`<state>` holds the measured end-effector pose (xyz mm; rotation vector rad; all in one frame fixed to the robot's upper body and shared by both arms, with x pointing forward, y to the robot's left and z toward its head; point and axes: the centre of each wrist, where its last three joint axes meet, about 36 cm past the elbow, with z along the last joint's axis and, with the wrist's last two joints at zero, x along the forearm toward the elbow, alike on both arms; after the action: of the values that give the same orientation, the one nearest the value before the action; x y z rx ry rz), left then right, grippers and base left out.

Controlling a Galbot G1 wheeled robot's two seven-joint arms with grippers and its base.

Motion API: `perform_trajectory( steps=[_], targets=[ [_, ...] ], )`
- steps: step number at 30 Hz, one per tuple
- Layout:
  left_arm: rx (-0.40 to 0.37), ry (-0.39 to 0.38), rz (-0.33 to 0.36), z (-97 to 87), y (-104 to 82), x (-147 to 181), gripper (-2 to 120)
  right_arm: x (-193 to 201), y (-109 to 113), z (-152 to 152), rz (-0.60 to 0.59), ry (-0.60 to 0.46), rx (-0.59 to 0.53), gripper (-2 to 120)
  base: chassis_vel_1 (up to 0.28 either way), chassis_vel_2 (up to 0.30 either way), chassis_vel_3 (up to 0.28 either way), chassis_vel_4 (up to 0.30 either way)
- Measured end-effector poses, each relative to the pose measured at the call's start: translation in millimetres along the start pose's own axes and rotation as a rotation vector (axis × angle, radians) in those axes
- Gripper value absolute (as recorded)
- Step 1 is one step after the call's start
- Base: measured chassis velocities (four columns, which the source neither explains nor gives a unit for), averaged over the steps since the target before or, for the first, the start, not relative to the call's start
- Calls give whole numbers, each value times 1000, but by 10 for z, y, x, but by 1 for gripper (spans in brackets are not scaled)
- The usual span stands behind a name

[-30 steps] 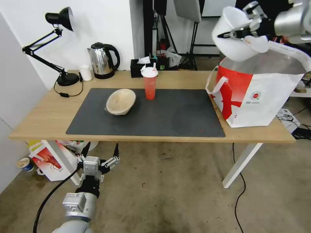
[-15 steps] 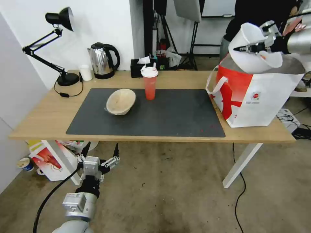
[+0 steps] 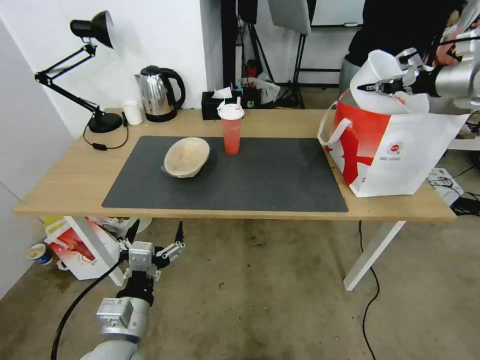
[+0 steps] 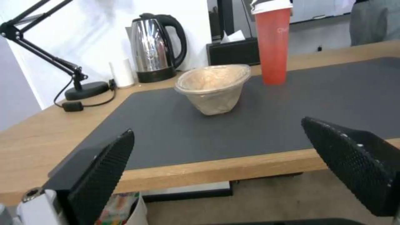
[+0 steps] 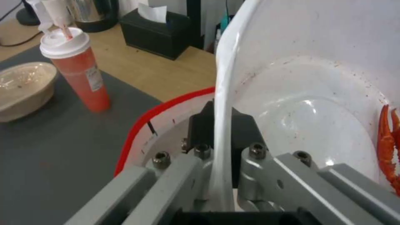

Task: Pick up the trash from the table and place it into the takeout bag.

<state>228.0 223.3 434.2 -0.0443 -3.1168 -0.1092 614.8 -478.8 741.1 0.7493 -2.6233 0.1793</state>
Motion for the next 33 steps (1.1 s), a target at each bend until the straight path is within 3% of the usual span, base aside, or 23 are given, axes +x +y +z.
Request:
perform_trajectory(
  steps=[3, 7, 13, 26, 33],
  targets=[
    [0, 0, 0, 0, 0, 0, 100, 0, 3, 7, 3, 1, 1, 3, 0, 0, 0, 0],
    [0, 0, 0, 0, 0, 0, 100, -24, 25, 20, 27, 2, 5, 25, 0, 0, 0, 0],
    [0, 0, 0, 0, 0, 0, 100, -37, 30, 18, 34, 1, 5, 42, 0, 0, 0, 0],
    [0, 0, 0, 0, 0, 0, 100, -70, 69, -5, 43, 11, 34, 94, 0, 0, 0, 0],
    [0, 0, 0, 0, 0, 0, 100, -60, 72, -12, 54, 16, 47, 100, 0, 0, 0, 0]
  ],
)
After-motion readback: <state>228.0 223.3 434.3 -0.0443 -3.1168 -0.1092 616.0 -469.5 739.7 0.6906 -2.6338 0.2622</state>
